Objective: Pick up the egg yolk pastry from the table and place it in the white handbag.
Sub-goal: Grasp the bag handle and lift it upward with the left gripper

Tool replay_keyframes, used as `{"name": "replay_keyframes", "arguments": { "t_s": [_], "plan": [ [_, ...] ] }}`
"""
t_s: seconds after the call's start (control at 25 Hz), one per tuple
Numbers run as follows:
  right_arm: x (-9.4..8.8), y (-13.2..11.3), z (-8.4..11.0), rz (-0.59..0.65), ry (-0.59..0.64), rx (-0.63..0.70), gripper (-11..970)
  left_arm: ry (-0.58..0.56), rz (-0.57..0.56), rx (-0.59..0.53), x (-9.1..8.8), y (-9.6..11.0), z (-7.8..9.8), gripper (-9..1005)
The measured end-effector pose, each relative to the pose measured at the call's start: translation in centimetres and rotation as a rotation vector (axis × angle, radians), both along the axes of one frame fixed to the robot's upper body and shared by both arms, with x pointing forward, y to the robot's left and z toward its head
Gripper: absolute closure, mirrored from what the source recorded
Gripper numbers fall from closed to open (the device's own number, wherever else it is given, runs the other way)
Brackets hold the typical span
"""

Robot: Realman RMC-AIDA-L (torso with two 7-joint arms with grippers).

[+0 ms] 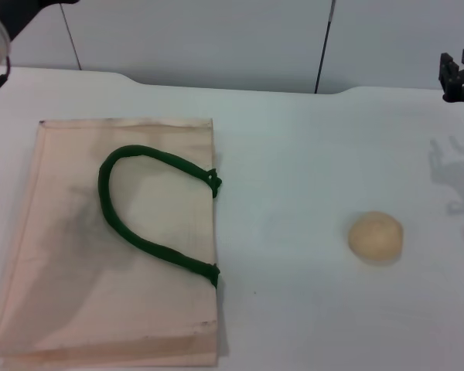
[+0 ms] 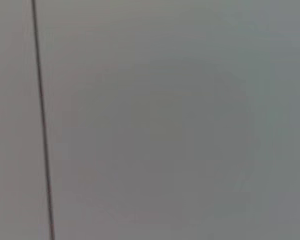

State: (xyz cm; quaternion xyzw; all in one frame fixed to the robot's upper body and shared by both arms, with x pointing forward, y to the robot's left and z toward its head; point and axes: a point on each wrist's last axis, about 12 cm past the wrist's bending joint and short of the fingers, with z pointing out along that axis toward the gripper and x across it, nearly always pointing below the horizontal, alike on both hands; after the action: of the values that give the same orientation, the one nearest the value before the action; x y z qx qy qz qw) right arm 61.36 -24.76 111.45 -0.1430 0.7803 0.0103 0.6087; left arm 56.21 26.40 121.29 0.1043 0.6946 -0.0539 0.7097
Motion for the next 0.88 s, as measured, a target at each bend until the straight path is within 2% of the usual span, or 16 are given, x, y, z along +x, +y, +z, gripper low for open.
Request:
{"name": "replay_keyframes", "arguments": {
  "t_s": [0.12, 0.36, 0.6, 0.76, 0.88],
  "plan": [
    [0.0, 0.0, 0.0, 0.0, 0.0, 0.002, 660, -0.021, -0.044, -0.01, 0.5, -0.6, 0.4, 638],
    [0.1, 0.2, 0.0, 0.004, 0.001, 0.001, 660, -0.047, -0.165, -0.1, 1.6, -0.3, 0.5, 642],
    [0.1, 0.2, 0.0, 0.004, 0.001, 0.001, 659, 0.003, -0.286, -0.064, 2.7, 0.1, 0.5, 647],
    [0.1, 0.2, 0.0, 0.004, 0.002, 0.0, 659, 0.037, -0.299, -0.052, 2.8, 0.4, 0.8, 650],
    [0.1, 0.1, -0.1, 0.004, 0.003, 0.0, 658, 0.067, -0.239, 0.031, 1.9, 0.5, 1.2, 652]
  ]
}}
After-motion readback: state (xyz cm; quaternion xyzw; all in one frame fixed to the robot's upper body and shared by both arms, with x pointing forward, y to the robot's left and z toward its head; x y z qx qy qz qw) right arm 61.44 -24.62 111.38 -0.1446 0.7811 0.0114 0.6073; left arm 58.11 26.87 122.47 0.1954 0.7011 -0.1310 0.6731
